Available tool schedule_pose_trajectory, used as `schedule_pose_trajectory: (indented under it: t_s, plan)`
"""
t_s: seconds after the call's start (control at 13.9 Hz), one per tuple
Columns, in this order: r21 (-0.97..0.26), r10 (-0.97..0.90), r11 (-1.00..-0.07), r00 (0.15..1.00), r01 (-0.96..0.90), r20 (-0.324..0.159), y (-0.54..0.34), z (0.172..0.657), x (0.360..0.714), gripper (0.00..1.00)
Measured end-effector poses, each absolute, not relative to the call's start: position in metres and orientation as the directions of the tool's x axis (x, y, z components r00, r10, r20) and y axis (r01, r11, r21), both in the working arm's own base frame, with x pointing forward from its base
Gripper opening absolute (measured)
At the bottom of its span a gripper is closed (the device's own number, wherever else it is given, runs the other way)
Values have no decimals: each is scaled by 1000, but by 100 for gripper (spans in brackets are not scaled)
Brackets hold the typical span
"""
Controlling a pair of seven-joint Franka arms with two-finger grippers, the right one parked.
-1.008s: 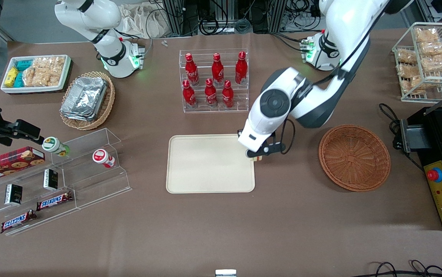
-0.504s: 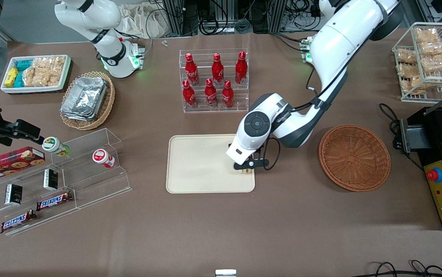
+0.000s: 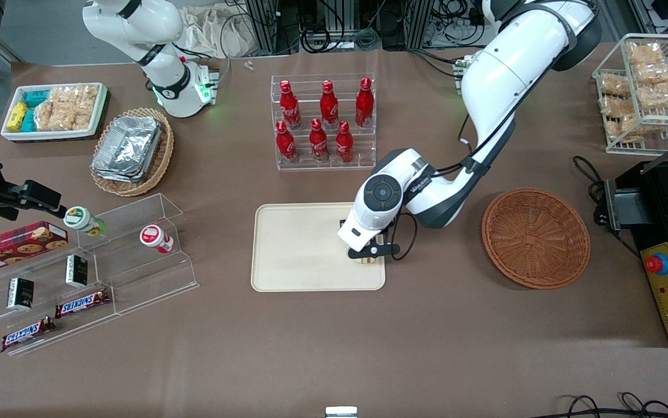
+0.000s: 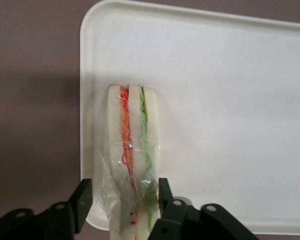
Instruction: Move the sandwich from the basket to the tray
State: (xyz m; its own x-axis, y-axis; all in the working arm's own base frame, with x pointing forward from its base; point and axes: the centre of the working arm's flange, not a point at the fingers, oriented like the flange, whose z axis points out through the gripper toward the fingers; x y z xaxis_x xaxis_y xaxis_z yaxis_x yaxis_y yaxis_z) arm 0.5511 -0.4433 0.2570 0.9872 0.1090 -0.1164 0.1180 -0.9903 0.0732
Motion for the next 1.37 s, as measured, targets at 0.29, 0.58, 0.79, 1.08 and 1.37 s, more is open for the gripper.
schedule_pose_trajectory:
  t_s: [0.29,0.58,0.79,1.08,1.37]
  plan:
    - [38,193,-979,972,200,-136,-406,306,574,100]
    - [-83,253,-966,960,244,-120,-337,400,580,100]
    - [-114,196,-977,974,183,-115,-269,445,591,100]
    - [-142,123,-985,982,103,-143,-206,475,592,100]
    - [-177,77,-983,979,44,-189,-159,491,583,100]
